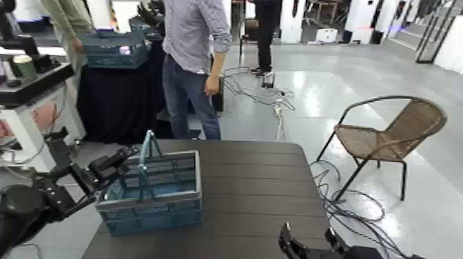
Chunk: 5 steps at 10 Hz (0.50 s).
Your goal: Grasp the handle of the crate.
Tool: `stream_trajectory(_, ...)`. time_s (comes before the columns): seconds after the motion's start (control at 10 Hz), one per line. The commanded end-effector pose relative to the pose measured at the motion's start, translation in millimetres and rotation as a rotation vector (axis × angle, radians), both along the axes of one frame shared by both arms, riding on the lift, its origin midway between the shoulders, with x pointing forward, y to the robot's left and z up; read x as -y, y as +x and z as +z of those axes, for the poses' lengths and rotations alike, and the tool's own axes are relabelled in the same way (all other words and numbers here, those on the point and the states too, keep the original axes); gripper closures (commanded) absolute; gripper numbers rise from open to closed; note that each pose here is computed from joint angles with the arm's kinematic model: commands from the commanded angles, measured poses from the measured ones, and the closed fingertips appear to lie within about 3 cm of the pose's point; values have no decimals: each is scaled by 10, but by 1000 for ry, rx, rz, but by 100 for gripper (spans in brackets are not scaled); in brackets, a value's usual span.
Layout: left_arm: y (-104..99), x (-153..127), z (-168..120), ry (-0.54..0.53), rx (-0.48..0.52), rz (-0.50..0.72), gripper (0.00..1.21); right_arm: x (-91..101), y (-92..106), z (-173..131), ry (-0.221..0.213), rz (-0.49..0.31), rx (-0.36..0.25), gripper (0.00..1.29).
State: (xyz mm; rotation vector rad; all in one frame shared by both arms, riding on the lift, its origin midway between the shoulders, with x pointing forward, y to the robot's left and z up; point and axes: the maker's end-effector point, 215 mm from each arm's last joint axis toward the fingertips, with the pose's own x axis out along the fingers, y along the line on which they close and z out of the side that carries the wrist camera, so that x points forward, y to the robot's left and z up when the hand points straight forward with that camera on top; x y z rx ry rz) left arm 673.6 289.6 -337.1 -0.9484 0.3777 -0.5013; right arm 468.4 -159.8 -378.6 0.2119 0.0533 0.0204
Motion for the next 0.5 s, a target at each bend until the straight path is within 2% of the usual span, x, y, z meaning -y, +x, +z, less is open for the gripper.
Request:
stream_trajectory(0.1, 11, 67, 9, -73, -64, -29, 12, -42, 20, 12, 8, 7, 7, 15)
stream_trajectory(0.5, -13, 270, 66, -103, -85, -100, 13, -80, 41, 26, 15, 14, 17, 15)
